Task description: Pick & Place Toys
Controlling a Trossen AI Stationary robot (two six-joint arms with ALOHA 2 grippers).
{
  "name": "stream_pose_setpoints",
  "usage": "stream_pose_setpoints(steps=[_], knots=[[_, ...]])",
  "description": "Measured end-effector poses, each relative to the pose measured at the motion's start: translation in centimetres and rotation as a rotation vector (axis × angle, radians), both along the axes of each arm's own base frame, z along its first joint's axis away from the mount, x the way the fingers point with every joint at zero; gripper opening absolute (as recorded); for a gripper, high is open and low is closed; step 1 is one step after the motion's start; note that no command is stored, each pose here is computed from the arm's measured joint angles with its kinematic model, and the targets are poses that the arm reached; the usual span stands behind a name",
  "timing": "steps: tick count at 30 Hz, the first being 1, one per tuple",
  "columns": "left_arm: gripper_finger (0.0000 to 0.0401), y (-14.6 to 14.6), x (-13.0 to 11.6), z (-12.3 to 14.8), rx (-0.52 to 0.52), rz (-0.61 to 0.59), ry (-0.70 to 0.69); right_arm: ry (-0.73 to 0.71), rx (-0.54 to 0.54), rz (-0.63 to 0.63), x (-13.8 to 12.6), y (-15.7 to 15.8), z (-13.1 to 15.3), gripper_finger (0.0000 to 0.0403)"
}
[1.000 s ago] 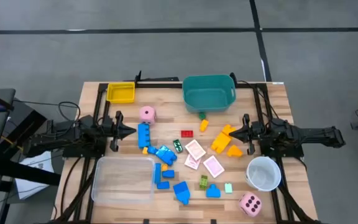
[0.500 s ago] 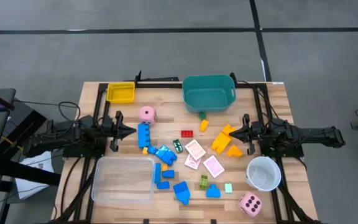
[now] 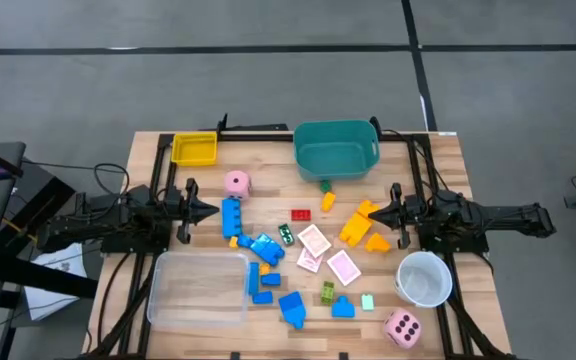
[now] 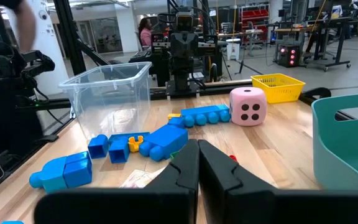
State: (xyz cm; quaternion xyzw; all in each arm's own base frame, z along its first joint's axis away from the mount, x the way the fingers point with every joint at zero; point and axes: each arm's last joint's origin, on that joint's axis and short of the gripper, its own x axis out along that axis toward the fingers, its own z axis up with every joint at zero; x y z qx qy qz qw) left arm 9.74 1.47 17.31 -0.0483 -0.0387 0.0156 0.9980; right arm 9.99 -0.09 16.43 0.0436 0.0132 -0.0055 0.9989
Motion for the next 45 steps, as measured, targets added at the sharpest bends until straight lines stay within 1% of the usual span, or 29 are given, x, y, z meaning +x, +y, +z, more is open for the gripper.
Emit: stream_pose_setpoints(steps=[16,19,23,25,31,33,34,37,45], knots=[[0.0004,0.0,0.0,0.0,0.001,0.000,-0.002,0.000,0.000,0.000,0.0,0.0,0.0,0.0000],[0.0004,0.0,0.0,0.3,0.007,0.000,-0.027,0.001,0.000,0.000,0.0,0.0,0.0,0.0000],[0.0004,0.0,-0.1,1.0,0.037,0.010,-0.104,0.000,0.000,0.000,0.0,0.0,0.0,0.0000],[0.0004,0.0,-0.2,1.5,-0.030,0.013,-0.160,0.000,0.000,0.000,0.0,0.0,0.0,0.0000],[0.0004,0.0,-0.9,3.4,-0.410,-0.076,-0.380,0.001,0.000,0.000,0.0,0.0,0.0,0.0000],[0.0004,0.0,-1.1,3.9,-0.516,-0.103,-0.446,0.000,0.000,0.000,0.0,0.0,0.0,0.0000],[0.0004,0.0,-1.3,4.1,-0.549,-0.111,-0.477,0.000,0.000,0.000,0.0,0.0,0.0,0.0000],[0.0004,0.0,-1.6,4.7,-0.582,-0.121,-0.552,0.000,0.000,0.000,0.0,0.0,0.0,0.0000],[0.0004,0.0,-2.9,6.2,-0.571,-0.114,-0.774,0.000,0.000,0.000,0.0,0.0,0.0,0.0000]])
